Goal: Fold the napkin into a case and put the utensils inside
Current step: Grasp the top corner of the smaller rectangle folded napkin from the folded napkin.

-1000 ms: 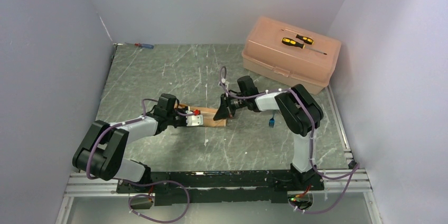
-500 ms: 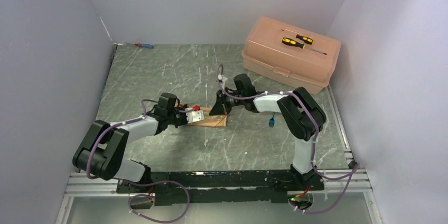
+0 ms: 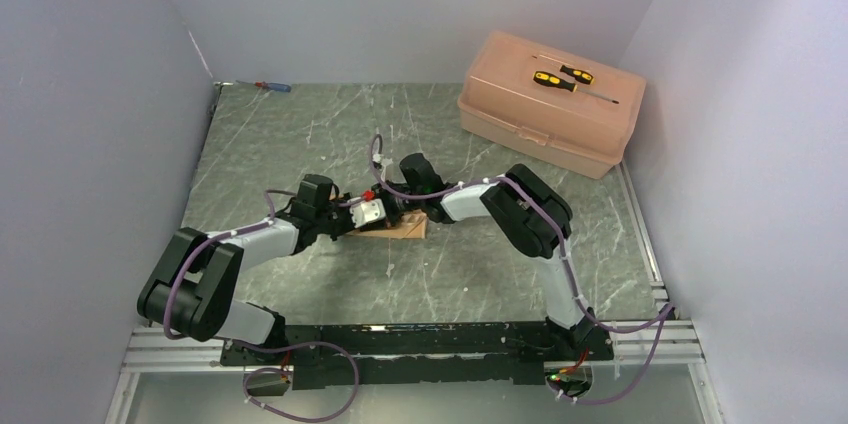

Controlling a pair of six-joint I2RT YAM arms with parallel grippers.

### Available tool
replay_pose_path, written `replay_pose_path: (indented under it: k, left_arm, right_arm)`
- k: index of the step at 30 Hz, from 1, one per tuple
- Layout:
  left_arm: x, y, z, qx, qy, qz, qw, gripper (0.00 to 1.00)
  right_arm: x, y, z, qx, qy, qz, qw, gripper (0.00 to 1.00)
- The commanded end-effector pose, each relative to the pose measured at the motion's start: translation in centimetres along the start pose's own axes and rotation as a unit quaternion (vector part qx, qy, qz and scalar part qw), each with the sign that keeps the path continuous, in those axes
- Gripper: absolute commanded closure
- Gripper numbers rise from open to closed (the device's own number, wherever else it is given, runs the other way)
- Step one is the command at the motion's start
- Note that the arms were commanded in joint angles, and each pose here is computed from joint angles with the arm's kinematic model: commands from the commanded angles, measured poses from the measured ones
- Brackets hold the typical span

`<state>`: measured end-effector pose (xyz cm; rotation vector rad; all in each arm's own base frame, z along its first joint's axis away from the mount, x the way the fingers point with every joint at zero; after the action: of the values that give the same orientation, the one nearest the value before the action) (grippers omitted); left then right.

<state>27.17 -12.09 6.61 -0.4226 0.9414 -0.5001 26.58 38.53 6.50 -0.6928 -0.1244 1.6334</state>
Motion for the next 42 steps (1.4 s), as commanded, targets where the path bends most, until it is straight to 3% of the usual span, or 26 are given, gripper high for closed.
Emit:
replay_pose_path:
  k: [1, 10, 19, 29, 34, 42]
  left_arm:
    - [-0.1, -1.1, 1.4, -0.001, -0.022, -0.019, 1.0, 0.97]
    - [-1.3, -2.9, 3.5, -0.025, -0.035, -0.024, 0.999, 0.96]
    - [-5.9, -2.8, 7.6, -0.168, -0.063, 0.051, 0.982, 0.62]
    - [-4.5, 1.4, 7.3, -0.199, -0.039, 0.123, 0.972, 0.58]
    - [-4.0, 1.0, 6.3, -0.168, 0.016, 0.094, 0.981, 0.57]
    - [-6.4, 0.6, 8.1, -0.181, 0.008, 0.058, 0.982, 0.54]
  right_arm:
    - [0.1, -1.7, 0.6, 0.009, -0.016, -0.039, 0.999, 1.0]
    - [0.3, -1.5, -2.8, 0.057, 0.041, -0.03, 0.997, 1.0]
    - [0.3, -1.6, -3.0, 0.048, 0.081, -0.011, 0.995, 1.0]
    - [0.4, -1.8, -2.3, 0.048, 0.094, 0.002, 0.994, 1.0]
    - [0.1, -2.2, -1.8, 0.052, 0.104, -0.001, 0.993, 1.0]
    - [0.1, -1.6, -3.4, 0.061, 0.141, 0.007, 0.988, 1.0]
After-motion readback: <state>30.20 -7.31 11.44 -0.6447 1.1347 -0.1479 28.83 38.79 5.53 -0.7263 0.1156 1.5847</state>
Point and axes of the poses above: each gripper's point midway between its finger pads, its own x axis out along the fingers, its own z axis along the line the jaws close on, y = z × x, the point moved 6 cm from there along -x, back along the fingers, and after that the axes turned 14 degrees about x, right-handed, at the moved point
